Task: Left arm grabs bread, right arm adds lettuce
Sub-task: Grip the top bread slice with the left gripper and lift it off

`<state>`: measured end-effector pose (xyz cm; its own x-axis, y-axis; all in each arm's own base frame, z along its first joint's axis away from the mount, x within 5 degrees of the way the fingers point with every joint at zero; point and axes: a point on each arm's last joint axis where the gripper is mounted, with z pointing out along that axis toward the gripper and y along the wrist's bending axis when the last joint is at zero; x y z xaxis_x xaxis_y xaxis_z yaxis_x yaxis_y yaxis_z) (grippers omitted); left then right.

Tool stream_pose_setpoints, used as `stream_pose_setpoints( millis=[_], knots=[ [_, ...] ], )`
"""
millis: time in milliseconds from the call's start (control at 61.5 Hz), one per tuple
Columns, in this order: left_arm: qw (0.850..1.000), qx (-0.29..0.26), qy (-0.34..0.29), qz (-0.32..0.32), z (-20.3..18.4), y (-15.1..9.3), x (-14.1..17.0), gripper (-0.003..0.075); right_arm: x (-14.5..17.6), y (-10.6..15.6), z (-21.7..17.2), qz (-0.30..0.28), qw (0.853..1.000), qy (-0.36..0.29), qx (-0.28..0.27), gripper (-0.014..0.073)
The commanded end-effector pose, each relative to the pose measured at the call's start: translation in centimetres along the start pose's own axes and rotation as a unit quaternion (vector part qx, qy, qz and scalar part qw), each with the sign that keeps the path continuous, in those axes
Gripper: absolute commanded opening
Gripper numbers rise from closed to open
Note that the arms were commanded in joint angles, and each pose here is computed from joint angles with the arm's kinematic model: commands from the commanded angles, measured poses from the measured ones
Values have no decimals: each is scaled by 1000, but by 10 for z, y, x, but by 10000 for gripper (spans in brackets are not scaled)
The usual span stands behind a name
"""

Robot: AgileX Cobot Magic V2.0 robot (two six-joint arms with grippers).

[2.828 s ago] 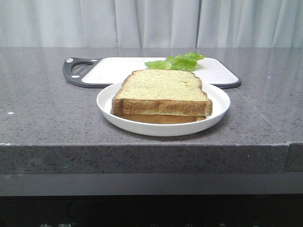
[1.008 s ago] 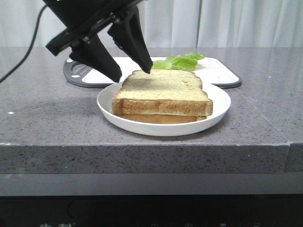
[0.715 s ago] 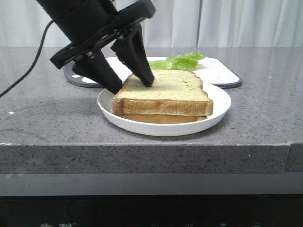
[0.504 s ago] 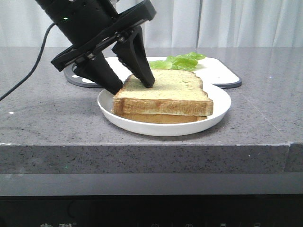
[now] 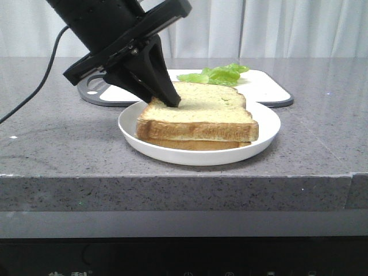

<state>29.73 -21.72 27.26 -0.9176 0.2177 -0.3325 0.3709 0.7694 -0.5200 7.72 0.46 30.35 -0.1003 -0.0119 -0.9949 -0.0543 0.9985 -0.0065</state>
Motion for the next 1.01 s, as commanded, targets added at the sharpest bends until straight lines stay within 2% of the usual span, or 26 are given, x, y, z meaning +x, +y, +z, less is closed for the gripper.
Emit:
stream_pose_setpoints(
  millis=[0,293,455,601,813,991],
  knots=[
    [999,27,-36,17,-29,-21,-1,-19,-19,-2,0,-3,999,-52,8,613],
    [993,69,-90,15,-76,-28,-1,-19,-19,-2,0,-3,999,-52,8,613],
    [990,79,-120,5,-107,-19,5,-19,-19,-2,0,-3,999,-52,8,613],
    [985,86,-149,-11,-130,-4,22,-19,-19,-2,0,-3,999,-52,8,613],
    [982,64,-176,-33,-153,19,54,-19,-19,-2,0,-3,999,-52,8,613],
    [979,50,-197,-34,-165,21,76,-19,-19,-2,0,-3,999,-53,8,613]
  ],
)
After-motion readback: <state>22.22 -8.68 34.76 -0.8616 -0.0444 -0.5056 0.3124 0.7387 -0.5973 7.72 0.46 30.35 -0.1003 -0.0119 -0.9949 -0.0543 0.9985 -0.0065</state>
